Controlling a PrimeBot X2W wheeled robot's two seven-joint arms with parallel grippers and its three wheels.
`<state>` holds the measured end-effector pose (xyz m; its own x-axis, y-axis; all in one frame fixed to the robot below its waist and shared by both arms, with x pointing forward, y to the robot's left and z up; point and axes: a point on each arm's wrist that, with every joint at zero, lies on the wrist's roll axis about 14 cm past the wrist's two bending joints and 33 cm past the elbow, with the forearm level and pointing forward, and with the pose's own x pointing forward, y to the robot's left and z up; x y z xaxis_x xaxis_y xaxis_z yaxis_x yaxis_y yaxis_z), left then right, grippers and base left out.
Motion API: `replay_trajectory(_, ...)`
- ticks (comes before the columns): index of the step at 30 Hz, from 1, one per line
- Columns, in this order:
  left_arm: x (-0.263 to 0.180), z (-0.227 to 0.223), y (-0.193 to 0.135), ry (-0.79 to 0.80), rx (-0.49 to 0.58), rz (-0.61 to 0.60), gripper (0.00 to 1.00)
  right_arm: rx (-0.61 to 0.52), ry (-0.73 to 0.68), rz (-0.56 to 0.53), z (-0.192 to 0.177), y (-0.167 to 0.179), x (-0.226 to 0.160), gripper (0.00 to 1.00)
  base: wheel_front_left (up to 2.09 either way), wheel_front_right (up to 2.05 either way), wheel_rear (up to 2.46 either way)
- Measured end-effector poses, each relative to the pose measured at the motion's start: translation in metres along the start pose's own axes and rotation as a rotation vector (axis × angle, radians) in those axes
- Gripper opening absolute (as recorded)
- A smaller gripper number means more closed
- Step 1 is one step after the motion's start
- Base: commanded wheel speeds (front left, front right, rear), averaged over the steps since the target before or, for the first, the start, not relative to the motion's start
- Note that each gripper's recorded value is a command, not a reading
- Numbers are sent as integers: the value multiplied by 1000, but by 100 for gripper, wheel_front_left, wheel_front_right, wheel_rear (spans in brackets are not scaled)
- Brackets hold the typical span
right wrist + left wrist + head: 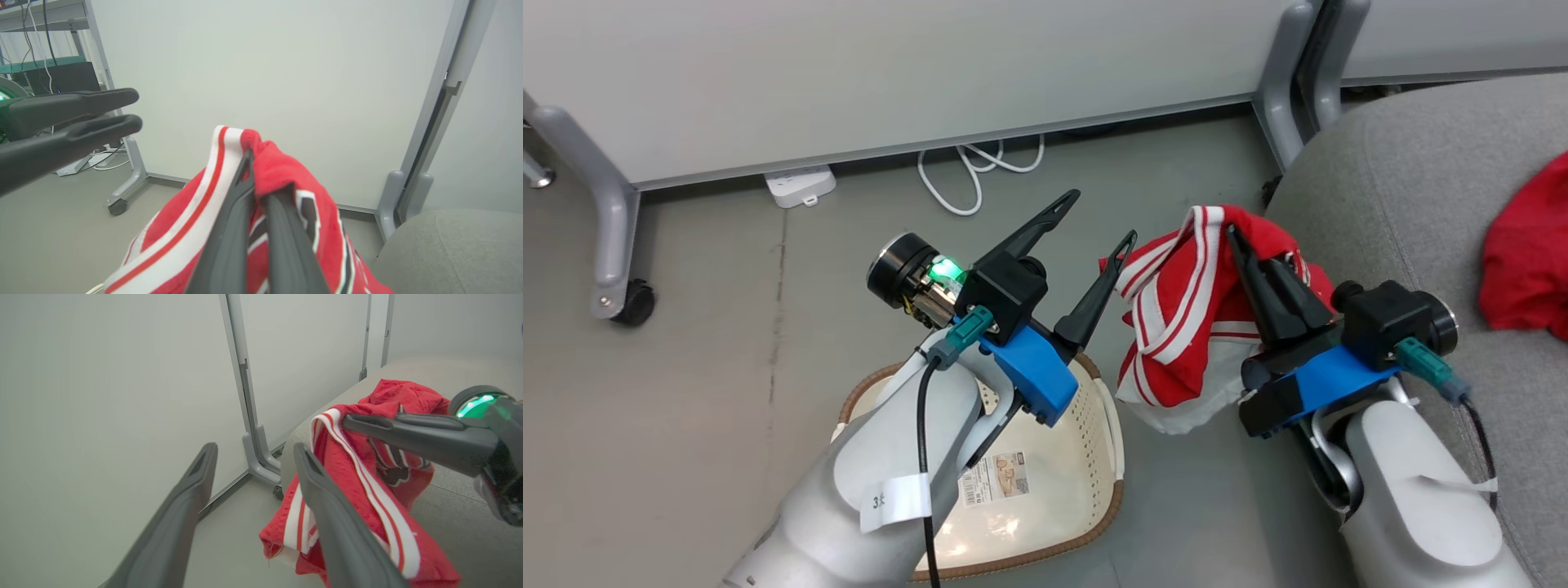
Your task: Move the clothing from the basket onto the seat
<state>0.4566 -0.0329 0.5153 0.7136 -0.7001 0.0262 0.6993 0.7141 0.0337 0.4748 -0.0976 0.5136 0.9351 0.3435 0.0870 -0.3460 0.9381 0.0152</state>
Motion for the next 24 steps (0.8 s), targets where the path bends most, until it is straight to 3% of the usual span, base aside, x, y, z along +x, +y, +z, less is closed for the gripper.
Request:
replay_trajectory(15, 28, -43, -80, 47, -49, -274, 100, -69, -7, -359, 7, -120, -64, 0, 0, 0, 0)
replay_trajectory(24, 35, -57, -113, 57, -80, -389, 100, -85, 35, -488, -3, -150, -103, 0, 0, 0, 0)
